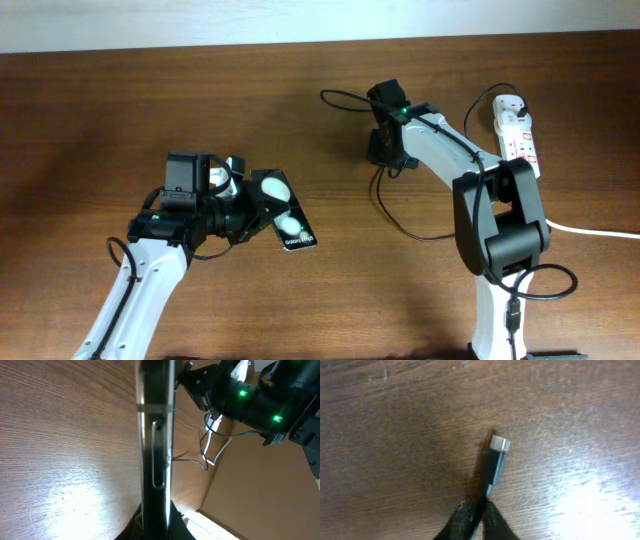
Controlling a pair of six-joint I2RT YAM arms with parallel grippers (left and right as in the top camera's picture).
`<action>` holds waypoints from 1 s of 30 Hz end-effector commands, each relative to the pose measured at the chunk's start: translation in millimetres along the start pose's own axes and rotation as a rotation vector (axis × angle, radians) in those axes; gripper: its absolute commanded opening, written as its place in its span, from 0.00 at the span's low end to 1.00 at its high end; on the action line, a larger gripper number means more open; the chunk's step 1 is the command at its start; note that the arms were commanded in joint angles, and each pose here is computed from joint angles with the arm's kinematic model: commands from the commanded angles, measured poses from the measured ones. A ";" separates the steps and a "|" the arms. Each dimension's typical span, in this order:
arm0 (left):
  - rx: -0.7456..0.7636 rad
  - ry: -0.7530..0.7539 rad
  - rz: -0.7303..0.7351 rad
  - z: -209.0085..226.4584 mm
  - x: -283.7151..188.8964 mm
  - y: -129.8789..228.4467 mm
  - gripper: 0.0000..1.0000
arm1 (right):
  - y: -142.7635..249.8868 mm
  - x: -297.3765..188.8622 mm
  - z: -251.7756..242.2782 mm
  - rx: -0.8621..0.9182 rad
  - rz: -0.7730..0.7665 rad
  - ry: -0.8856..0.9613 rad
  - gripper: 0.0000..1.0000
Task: Plug charger to phone and switch on socket
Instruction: 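Grasp the black USB-C cable end near the power strip with the right gripper, then bring the cable plug under the phone's bottom port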
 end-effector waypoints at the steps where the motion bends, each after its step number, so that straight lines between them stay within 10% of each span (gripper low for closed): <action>1: 0.029 0.032 0.021 -7.1 -2.1 2.3 0.01 | 24.3 19.8 -3.1 -0.009 0.101 0.001 0.04; 8: 0.226 0.288 0.110 -51.4 3.0 -2.9 0.00 | 31.7 -161.3 5.1 -0.237 -0.007 -0.336 0.04; 17: 0.471 0.568 0.328 -78.8 7.2 3.5 0.00 | 175.6 -348.5 -27.1 -0.467 -0.186 -0.649 0.04; 30: 0.259 0.581 0.197 -114.5 5.8 -18.1 0.00 | 207.7 -262.5 25.6 -0.419 -0.239 -0.942 0.04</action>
Point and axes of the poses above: each gripper's point midway between its finger pads, its own x axis out along the fingers, its own z axis along the line the jaws close on, y = z × x, the point moved 3 cm from there along -x, back along the fingers, and after that the axes turned 7 degrees about -x, right-handed, at the moved point
